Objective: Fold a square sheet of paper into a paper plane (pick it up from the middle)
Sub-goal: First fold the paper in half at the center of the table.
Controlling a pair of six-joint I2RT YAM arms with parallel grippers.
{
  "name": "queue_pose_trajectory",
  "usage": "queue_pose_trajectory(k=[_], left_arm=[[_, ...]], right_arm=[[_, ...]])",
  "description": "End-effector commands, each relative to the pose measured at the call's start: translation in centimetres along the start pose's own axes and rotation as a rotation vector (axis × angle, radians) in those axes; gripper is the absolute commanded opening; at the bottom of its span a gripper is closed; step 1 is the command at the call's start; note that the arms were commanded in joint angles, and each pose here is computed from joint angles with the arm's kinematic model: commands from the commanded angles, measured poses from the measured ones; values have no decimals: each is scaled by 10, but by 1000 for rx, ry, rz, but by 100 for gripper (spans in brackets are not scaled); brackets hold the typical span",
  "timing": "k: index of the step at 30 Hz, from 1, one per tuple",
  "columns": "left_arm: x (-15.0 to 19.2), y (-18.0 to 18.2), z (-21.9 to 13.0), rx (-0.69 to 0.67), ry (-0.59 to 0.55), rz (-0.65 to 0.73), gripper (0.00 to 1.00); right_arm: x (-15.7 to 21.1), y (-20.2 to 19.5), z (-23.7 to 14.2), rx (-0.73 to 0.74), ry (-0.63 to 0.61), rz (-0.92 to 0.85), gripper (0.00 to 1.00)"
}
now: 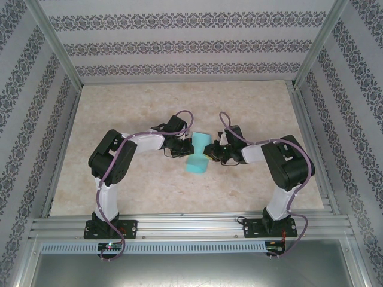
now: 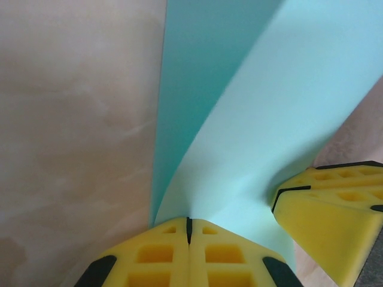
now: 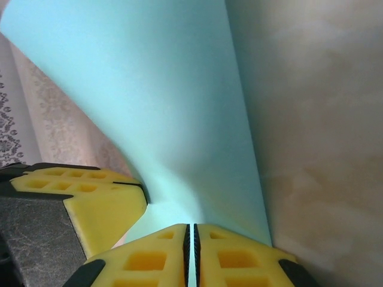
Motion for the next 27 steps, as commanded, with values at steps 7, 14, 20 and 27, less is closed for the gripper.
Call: queue_pose_trajectory(k=[7, 14, 20, 27], left_arm=[[15, 15, 13, -87, 77, -10, 0], [14, 14, 12, -85, 75, -10, 0], [15, 14, 12, -86, 77, -9, 0], [15, 14, 12, -87, 76, -7, 0]], right_arm=[[1, 14, -9, -51, -14, -74, 12], [8, 29, -12, -85, 2, -104, 9], [21, 3, -2, -14, 29, -71, 8], [36, -22, 3, 47, 58, -44, 8]])
Point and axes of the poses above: each hand's point on the last joint's axis, 136 mm out from that joint toward the fingers, its own z axis out along the fingers, its own y axis along the line the jaws close on, x = y × z, the point moved 8 cm from there along -z, back along the fingers, and after that the axes turned 3 degrees about -z, right-handed, at the moved point
